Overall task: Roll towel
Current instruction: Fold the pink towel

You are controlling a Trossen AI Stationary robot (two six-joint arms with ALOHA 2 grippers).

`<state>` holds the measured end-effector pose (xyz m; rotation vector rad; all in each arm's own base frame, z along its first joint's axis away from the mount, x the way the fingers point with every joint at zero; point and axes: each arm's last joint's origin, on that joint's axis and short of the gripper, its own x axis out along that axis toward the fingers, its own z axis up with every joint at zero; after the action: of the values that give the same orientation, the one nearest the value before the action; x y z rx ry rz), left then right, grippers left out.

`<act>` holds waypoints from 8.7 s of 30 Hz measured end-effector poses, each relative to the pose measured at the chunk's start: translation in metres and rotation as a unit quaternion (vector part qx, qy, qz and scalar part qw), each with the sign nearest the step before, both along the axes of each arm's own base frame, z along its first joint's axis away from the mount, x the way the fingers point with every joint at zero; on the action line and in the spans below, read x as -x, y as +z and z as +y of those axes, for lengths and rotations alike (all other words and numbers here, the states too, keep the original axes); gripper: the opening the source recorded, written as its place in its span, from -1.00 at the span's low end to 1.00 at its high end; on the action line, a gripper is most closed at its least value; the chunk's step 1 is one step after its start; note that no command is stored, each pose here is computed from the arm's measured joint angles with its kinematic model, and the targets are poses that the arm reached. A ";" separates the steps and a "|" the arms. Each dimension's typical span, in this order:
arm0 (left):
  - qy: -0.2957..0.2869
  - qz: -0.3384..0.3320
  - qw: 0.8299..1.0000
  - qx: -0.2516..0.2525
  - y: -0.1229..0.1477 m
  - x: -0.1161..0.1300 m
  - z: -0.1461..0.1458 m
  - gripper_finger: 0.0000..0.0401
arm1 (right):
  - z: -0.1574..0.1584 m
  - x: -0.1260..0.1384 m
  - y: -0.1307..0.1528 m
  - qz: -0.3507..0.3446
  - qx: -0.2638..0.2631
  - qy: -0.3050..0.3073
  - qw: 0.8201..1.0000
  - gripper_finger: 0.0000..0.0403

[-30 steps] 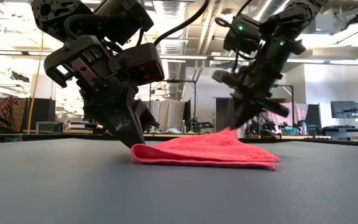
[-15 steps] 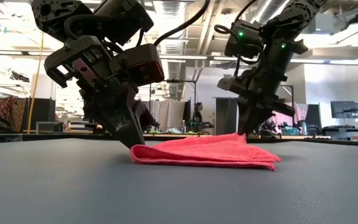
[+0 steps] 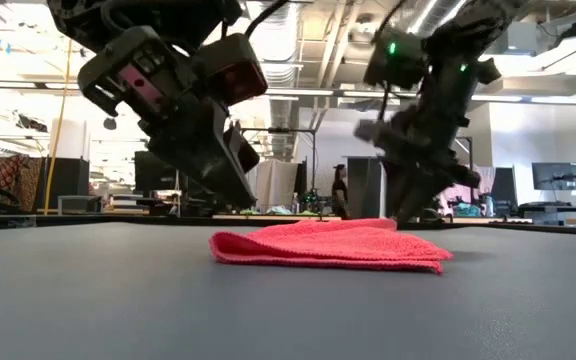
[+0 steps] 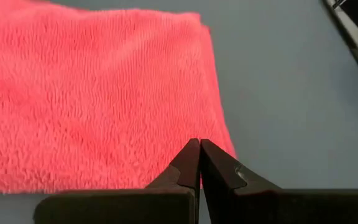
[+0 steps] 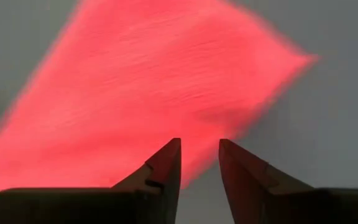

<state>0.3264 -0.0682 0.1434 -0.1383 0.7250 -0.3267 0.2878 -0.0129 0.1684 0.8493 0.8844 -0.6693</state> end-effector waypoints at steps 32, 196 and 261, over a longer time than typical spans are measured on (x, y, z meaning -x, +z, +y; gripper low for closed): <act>0.014 0.046 0.997 0.064 -0.025 -0.008 0.019 -1.00 | 0.098 -0.025 -0.048 -0.088 0.035 0.002 0.995 -0.91; 0.121 0.043 0.986 0.109 -0.029 -0.025 0.059 -1.00 | 0.074 0.001 0.003 -0.043 0.032 0.051 0.997 -0.90; 0.282 0.035 0.956 0.068 -0.027 -0.061 0.183 -1.00 | 0.020 0.014 -0.033 -0.039 0.066 -0.038 0.996 -0.88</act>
<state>0.3878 0.1148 0.1165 -0.4787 0.7014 0.1770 0.2742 0.0068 0.1358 0.7881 0.7333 -0.7483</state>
